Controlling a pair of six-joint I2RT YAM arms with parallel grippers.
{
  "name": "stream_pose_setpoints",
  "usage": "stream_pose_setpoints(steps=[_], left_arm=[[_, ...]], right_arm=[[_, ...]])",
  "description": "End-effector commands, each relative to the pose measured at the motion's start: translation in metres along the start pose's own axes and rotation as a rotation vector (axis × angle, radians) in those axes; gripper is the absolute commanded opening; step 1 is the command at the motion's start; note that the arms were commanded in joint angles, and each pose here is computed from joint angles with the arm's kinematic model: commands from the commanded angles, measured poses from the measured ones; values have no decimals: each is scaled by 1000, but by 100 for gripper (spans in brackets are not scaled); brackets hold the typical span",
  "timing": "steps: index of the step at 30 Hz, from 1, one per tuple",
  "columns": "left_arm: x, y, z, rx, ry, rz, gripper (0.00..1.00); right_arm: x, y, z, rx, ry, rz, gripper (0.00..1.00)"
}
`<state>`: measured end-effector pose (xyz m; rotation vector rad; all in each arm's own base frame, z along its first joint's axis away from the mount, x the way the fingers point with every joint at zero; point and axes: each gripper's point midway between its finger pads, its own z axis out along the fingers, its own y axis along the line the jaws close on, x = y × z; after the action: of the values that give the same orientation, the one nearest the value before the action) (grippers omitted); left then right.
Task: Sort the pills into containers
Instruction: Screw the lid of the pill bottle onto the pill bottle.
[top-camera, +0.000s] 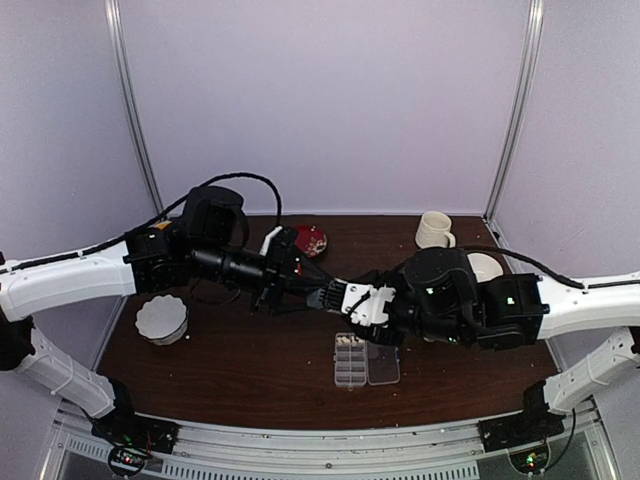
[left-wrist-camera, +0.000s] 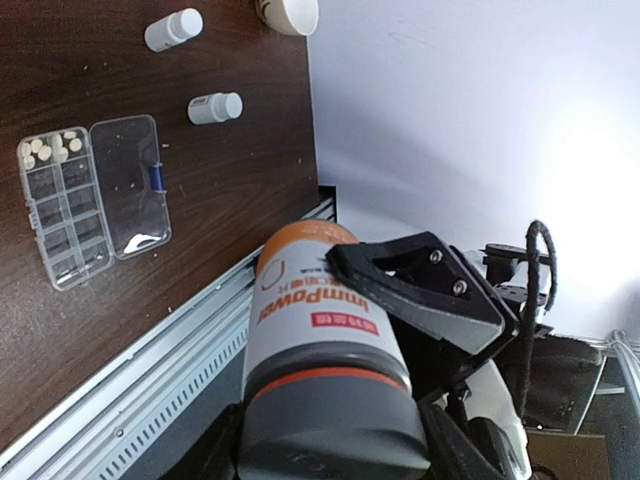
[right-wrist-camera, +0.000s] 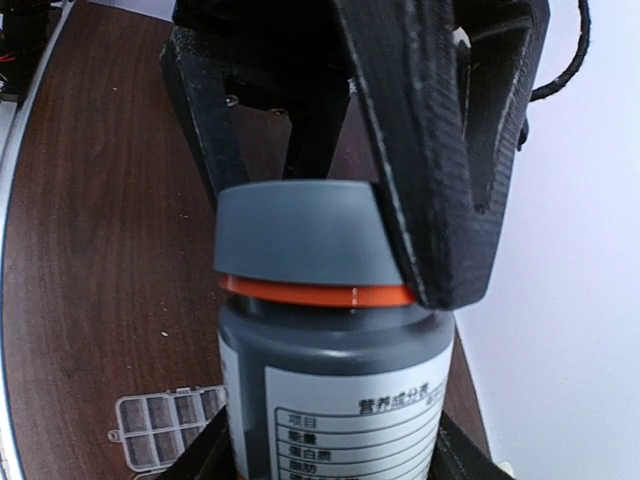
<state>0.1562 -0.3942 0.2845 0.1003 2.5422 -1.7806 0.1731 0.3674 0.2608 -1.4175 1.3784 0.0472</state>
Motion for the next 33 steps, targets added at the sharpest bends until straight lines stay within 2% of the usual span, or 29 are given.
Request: stream_pose_setpoints(steps=[1,5,10,15,23,28,33], left_arm=[[27,-5,9,-43,162,131,0],[28,-1,11,-91,202,259,0],[24,1,11,-102,188,350,0],[27,-4,9,-67,193,422,0],[25,-24,2,-29,172,516,0],[26,-21,-1,-41,171,539,0],[20,-16,1,-70,152,581,0]], right_arm=[[-64,-17,-21,-129,-282,171,0],[-73,-6,-27,-312,-342,261,0],[-72,-10,-28,-391,-335,397,0],[-74,-17,-33,-387,-343,570,0],[-89,-57,-46,-319,-341,883,0],[-103,-80,-65,-301,-365,982,0],[-119,-99,-97,-327,-469,1052,0]])
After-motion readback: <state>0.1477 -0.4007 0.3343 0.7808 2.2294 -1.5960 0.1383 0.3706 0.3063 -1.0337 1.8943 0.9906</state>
